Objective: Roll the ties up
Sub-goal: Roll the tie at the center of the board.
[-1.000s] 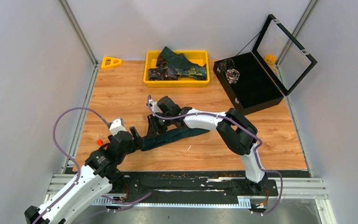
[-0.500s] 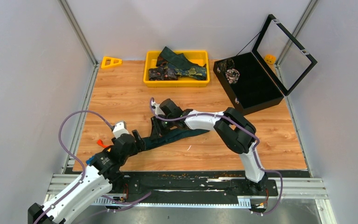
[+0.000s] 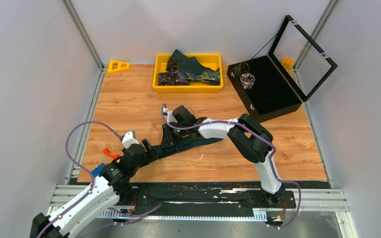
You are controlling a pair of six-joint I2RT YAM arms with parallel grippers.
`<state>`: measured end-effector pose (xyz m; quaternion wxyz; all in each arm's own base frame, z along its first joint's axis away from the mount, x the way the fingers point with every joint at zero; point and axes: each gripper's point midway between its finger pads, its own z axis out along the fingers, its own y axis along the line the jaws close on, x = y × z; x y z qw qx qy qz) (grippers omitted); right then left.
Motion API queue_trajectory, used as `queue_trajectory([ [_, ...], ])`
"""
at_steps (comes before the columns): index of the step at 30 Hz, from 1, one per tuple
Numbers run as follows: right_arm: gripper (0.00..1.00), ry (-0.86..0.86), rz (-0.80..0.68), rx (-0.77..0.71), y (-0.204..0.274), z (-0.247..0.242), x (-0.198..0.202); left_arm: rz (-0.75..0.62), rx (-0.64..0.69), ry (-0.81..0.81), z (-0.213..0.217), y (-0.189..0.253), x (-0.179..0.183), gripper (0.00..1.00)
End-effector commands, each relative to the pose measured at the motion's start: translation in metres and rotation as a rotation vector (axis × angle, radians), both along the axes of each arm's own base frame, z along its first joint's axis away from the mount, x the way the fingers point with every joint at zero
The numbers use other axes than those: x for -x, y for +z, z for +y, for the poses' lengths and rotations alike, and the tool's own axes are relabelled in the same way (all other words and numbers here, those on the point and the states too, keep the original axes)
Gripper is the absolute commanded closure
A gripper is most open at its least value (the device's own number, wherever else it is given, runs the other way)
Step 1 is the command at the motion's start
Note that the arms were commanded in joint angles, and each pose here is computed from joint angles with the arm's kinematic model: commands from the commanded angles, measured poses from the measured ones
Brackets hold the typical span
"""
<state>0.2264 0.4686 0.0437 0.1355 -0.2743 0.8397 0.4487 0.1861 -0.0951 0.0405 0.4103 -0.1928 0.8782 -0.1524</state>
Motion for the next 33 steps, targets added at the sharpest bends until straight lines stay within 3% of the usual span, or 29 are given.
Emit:
queue_trajectory([
  [1,0.86,-0.010,-0.002,0.039,-0.008,-0.010,0.003,-0.050,0.088,0.061,-0.005,0.015,-0.010,0.21],
  [10,0.86,-0.009,-0.005,0.035,-0.004,-0.012,0.004,-0.064,0.186,0.168,0.002,0.014,-0.007,0.19],
  [33,0.87,-0.002,-0.015,0.001,0.003,-0.010,0.005,0.033,0.240,0.143,-0.019,-0.022,-0.008,0.42],
])
